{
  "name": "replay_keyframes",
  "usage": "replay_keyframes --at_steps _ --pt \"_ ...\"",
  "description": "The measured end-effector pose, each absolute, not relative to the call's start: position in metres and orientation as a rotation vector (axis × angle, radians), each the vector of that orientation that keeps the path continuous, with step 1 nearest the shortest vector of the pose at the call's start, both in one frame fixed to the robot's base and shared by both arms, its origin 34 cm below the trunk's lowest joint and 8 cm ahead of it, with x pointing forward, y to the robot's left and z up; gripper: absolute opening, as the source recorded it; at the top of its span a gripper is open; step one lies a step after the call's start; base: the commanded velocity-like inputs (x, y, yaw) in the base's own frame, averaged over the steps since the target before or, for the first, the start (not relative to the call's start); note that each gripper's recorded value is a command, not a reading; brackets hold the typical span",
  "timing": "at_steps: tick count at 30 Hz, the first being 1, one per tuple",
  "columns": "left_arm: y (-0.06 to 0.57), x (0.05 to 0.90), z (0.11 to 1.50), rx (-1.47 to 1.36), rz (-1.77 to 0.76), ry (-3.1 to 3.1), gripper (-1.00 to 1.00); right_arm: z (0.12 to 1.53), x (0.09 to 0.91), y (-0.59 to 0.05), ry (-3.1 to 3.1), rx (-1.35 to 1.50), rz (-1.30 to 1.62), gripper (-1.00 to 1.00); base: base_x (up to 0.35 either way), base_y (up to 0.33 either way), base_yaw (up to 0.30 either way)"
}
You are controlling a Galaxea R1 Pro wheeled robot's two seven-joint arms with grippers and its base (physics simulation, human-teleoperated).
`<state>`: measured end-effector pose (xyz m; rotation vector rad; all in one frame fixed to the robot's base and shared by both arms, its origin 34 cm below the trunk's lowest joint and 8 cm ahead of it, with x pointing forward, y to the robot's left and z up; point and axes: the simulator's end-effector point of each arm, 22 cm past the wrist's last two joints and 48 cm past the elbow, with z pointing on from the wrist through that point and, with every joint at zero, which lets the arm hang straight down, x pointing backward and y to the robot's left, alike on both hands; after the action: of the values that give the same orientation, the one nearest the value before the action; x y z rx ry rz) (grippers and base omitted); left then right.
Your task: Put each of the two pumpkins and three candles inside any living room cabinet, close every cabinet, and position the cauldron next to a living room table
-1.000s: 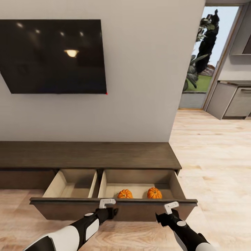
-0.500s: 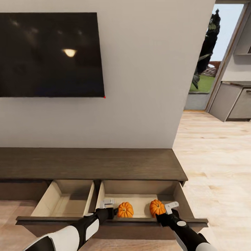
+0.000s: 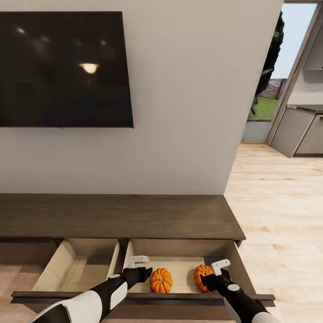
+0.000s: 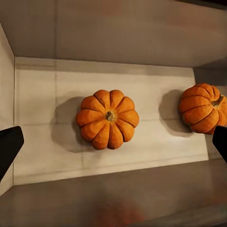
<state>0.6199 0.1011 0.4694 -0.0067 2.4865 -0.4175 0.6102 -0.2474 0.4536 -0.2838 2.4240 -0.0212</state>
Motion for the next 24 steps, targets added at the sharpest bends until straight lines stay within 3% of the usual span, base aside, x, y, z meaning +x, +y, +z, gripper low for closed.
replay_keyframes --at_steps 5,24 --pt "0.101 0.6177 0.468 -0.007 -0.418 2.49 1.0 0.4542 0.6109 -0.2474 2.422 -0.283 -0.021 1.0 -0.14 0.0 0.0" --pt "0.101 0.6169 0.4675 -0.009 -0.419 2.492 1.0 0.4573 0.6144 -0.2442 2.404 -0.286 -0.008 1.0 -0.325 0.0 0.0"
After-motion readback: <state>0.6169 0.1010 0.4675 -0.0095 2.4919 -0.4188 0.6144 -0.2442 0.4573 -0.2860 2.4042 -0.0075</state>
